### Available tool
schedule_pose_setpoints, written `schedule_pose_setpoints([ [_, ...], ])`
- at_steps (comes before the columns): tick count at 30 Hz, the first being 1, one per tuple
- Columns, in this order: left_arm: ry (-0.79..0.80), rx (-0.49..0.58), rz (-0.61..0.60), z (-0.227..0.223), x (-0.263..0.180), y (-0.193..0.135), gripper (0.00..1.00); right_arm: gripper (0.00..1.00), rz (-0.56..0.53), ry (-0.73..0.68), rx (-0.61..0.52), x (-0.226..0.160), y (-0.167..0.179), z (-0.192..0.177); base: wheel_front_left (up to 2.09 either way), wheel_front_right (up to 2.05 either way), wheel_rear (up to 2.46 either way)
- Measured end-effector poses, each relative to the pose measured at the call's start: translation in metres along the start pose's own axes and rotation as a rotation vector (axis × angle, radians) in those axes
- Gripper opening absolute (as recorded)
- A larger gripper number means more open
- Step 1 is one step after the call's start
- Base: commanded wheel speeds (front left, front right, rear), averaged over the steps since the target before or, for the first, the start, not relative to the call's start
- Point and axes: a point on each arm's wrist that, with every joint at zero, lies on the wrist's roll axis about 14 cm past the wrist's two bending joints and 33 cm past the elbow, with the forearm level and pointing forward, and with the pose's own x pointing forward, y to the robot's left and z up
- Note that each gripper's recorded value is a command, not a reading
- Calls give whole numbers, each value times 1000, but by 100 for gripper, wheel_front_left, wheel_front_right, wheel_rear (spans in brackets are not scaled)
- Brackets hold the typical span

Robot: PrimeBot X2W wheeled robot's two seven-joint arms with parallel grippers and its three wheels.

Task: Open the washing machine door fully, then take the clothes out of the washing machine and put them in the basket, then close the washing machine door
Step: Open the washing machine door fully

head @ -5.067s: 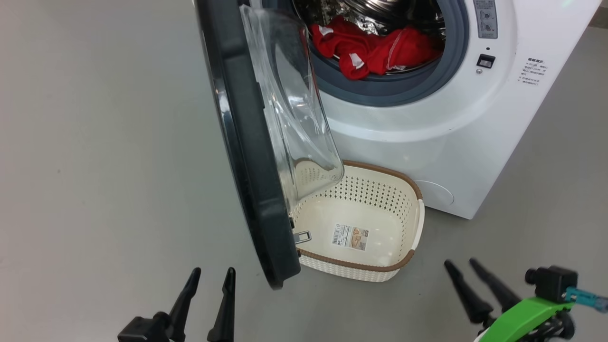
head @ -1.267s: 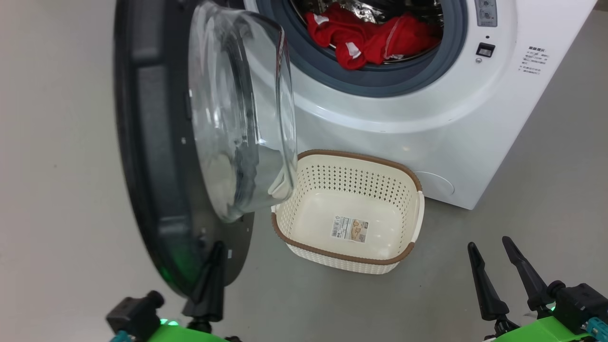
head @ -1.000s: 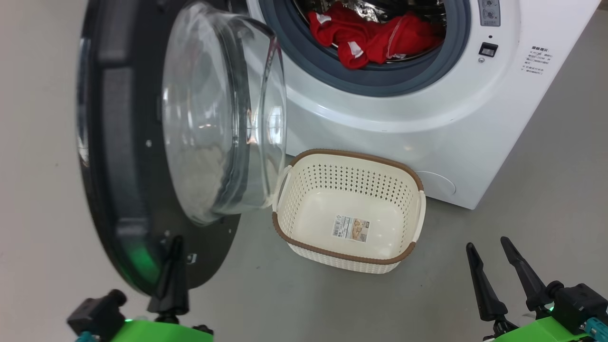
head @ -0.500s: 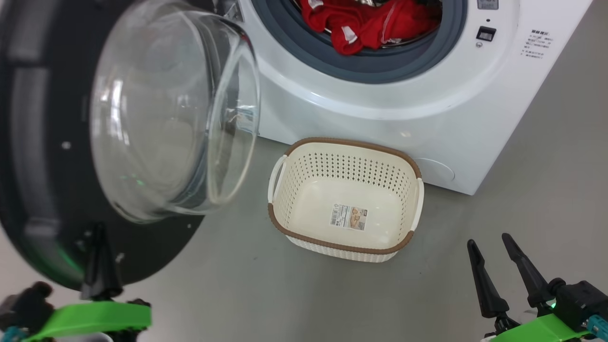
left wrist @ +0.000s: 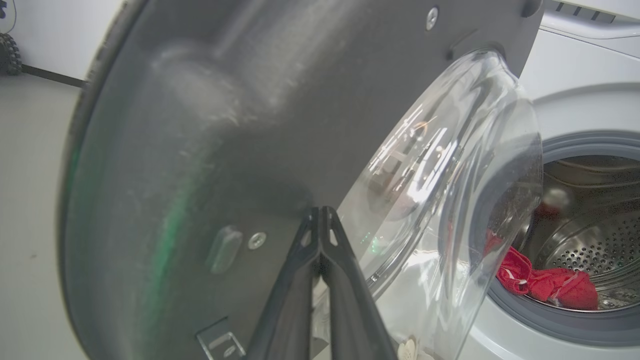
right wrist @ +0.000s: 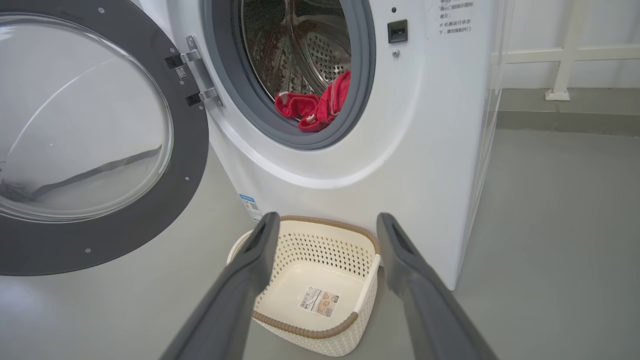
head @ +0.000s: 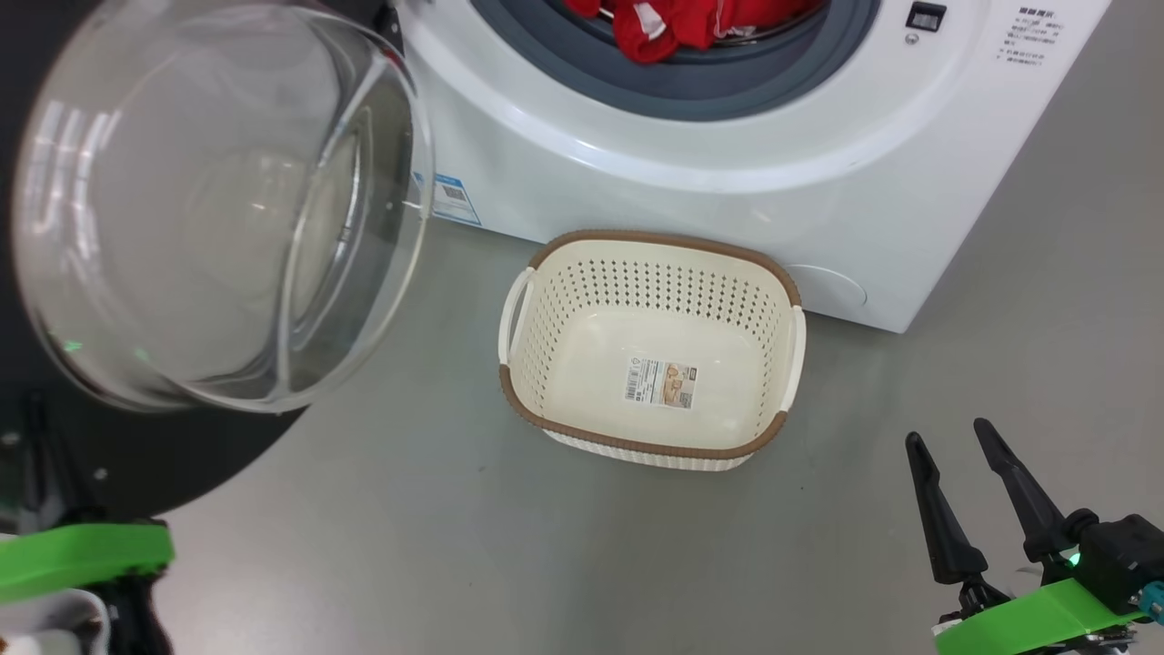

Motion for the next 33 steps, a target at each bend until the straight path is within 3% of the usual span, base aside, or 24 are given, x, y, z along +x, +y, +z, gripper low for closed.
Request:
schedule_pose_setpoints([
  [22, -58, 76, 134, 11, 45, 25, 0, 100, -36, 17, -1, 7, -23, -9, 0, 0, 0],
  [33, -55, 86, 140, 11, 49, 26, 0, 100, -37, 8, -6, 4, -24, -6, 0, 0, 0],
])
